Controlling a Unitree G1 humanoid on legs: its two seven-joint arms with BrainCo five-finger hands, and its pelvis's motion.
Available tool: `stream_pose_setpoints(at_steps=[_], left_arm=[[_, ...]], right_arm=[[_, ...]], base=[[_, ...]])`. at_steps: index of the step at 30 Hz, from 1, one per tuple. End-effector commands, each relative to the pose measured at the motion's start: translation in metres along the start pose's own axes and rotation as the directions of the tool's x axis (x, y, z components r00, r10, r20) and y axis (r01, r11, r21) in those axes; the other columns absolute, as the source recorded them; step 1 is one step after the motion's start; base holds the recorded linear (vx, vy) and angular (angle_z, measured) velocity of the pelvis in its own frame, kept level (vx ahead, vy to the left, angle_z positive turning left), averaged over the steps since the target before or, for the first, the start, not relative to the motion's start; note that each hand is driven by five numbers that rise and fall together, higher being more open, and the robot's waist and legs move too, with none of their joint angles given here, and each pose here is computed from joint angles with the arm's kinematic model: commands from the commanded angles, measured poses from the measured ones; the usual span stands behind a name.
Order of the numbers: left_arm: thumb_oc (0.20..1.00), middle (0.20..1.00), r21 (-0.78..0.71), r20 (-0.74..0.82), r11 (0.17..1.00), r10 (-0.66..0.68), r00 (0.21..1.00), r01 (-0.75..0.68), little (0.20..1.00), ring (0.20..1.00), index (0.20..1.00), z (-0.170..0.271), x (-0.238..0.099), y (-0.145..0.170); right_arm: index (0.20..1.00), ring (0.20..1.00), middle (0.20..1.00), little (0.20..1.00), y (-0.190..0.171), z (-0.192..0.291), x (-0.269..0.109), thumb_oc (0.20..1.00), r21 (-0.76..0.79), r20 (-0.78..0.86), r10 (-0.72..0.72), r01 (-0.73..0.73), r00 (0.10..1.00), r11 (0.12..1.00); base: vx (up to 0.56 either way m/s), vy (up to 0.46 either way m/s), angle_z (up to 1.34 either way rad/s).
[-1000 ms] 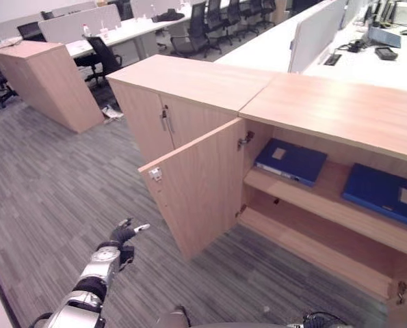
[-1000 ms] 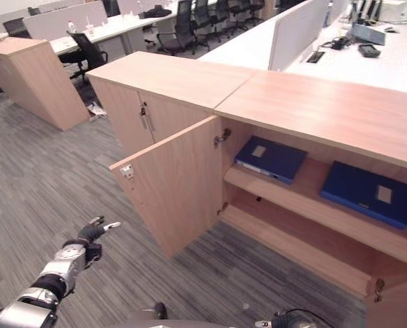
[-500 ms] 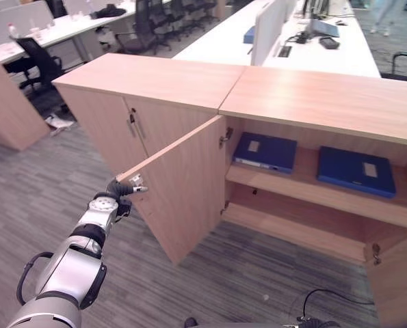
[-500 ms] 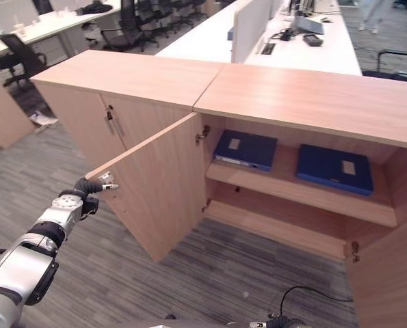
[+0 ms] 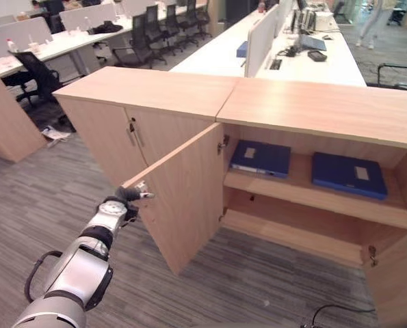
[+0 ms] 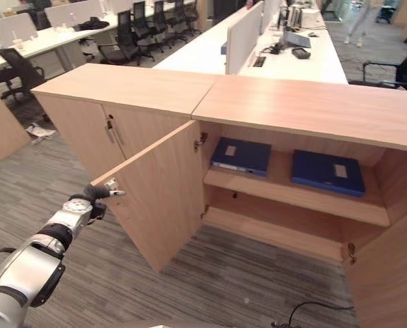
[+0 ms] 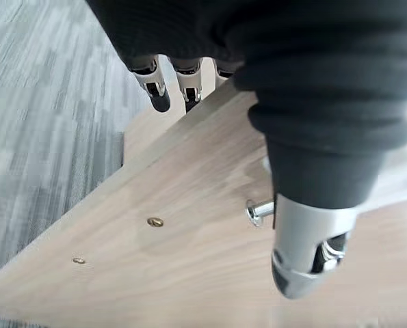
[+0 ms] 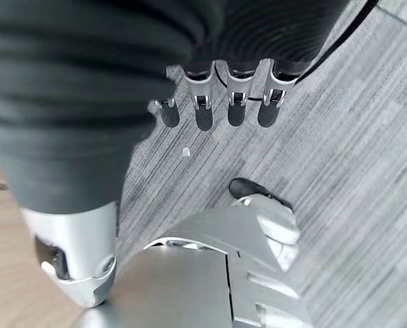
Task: Put the empty folder in the office cabinet
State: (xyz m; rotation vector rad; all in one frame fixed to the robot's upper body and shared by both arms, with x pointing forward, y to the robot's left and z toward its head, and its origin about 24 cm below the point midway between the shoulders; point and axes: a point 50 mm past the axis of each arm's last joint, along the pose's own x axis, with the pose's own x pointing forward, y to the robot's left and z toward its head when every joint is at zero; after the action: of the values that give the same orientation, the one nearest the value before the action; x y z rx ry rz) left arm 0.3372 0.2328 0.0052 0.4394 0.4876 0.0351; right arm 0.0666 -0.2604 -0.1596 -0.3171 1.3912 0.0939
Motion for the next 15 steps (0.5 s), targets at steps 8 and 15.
stream_pose_setpoints(at_steps=[8, 15], left_arm=[[1.000, 1.000, -0.002, 0.700, 0.509, -0.614, 0.365, 0.860, 1.000, 1.000, 1.000, 0.147, -0.120, -0.166], [1.000, 1.000, 0.104, 0.782, 0.232, -0.620, 0.064, 0.967, 1.000, 1.000, 1.000, 0.170, -0.182, -0.173]], right_arm=[[1.000, 1.000, 1.000, 1.000, 0.037, 0.033, 0.006, 1.000, 0.014, 0.077, 0.078, -0.079, 0.994, 0.997], [1.000, 1.000, 1.000, 1.000, 0.049, 0.036, 0.007, 1.000, -0.031, 0.075, 0.110, -0.108, 0.991, 0.994]], base=[[-0.01, -0.010, 0.13], [-0.01, -0.025, -0.14]])
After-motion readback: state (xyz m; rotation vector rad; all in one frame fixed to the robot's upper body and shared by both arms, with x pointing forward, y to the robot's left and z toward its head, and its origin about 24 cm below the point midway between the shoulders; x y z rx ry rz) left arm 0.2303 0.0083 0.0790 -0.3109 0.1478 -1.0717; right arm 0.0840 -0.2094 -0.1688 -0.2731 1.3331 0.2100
